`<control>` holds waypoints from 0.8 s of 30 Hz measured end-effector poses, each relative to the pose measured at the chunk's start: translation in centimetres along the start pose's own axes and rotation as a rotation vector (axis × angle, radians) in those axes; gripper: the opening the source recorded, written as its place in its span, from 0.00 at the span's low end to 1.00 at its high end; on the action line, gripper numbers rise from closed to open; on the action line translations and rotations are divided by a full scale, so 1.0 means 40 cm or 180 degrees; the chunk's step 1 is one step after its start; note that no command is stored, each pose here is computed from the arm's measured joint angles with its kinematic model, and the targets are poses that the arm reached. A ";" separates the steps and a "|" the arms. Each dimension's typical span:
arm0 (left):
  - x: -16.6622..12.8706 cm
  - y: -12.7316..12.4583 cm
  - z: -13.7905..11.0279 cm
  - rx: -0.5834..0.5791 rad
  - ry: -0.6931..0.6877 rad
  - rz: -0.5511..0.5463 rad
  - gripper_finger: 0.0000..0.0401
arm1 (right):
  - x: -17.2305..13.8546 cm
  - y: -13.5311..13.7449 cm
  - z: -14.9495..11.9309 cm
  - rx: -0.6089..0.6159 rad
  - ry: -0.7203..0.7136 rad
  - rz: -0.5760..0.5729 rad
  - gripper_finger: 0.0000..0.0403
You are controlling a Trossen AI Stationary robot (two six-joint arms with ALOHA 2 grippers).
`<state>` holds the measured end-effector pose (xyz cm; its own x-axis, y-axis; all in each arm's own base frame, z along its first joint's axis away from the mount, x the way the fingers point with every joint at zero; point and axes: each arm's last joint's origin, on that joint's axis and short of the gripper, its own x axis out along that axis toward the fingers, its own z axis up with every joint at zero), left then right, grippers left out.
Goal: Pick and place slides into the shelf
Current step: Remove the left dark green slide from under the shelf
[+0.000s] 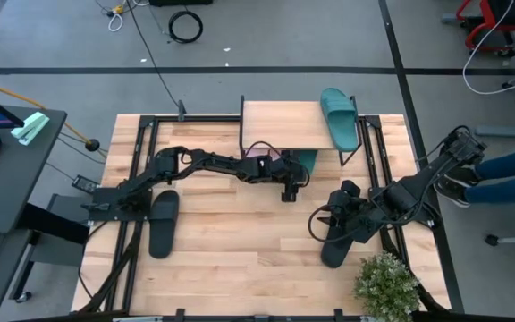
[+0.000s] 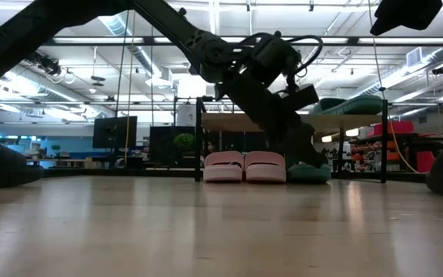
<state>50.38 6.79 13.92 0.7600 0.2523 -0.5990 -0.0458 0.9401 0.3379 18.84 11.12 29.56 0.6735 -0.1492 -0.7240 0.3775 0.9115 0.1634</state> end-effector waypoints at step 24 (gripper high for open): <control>-0.007 -0.037 0.022 -0.0520 -0.0223 -0.0463 0.37 | 0.000 0.000 0.000 -0.0087 -0.0001 0.0003 0.38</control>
<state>50.80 5.11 14.22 0.8091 0.1002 -0.5791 -0.0325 0.9915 0.1261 18.85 11.13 29.57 0.6739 -0.1485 -0.7237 0.3595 0.9217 0.1457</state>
